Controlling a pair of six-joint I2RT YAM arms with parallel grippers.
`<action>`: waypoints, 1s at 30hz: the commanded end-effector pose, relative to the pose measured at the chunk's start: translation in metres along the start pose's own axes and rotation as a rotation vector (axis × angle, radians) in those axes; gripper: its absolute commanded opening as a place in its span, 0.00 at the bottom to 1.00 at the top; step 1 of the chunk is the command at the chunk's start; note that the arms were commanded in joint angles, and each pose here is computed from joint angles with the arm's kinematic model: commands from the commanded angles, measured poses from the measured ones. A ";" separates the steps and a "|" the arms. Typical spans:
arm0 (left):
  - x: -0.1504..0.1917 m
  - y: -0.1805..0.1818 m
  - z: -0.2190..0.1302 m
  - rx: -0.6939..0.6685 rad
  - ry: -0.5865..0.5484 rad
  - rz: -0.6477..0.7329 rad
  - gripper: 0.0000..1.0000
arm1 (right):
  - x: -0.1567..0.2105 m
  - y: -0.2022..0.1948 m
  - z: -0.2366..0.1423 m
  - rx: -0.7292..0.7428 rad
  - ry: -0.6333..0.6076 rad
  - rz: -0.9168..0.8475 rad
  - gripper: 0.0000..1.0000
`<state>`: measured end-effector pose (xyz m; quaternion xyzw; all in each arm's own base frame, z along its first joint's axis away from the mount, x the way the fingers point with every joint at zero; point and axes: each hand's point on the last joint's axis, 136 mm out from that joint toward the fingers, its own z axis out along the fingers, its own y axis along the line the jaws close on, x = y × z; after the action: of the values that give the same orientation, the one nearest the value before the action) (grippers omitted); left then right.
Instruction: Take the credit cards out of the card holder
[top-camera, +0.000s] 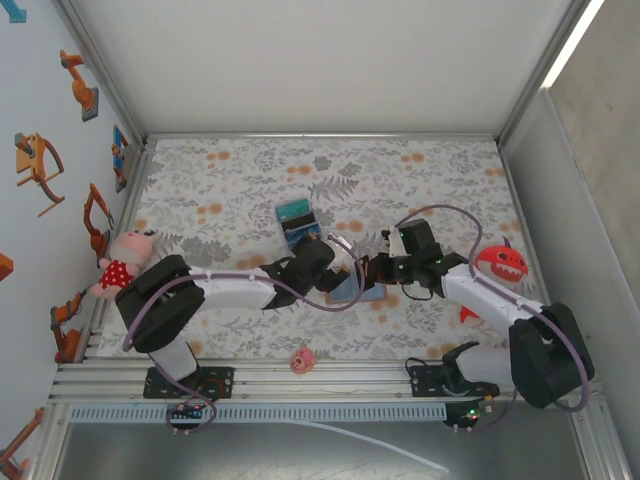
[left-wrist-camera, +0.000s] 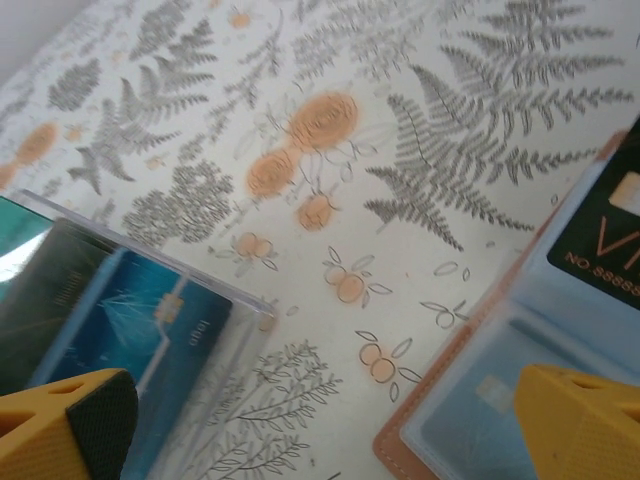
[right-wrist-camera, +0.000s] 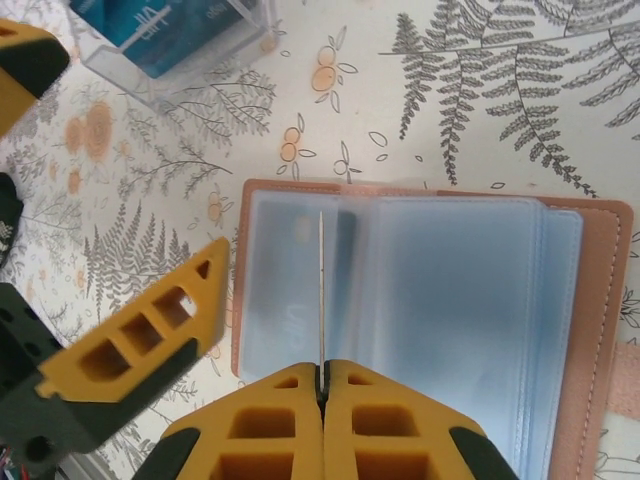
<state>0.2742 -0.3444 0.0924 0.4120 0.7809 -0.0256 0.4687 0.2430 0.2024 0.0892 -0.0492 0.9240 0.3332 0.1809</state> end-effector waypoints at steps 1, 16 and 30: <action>-0.011 0.015 -0.016 -0.033 -0.027 -0.016 0.97 | -0.008 0.011 -0.013 -0.011 -0.027 -0.075 0.00; -0.039 0.073 -0.078 0.207 -0.164 -0.412 0.97 | -0.007 0.064 -0.028 -0.099 0.003 -0.351 0.00; -0.046 0.044 -0.135 0.572 -0.208 -0.328 0.87 | -0.009 0.132 -0.035 -0.322 0.075 -0.674 0.00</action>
<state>0.2455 -0.2789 0.2168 0.3403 0.7669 -0.3173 0.4419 0.2251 0.2726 0.1790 -0.3342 0.8337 0.3721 0.2340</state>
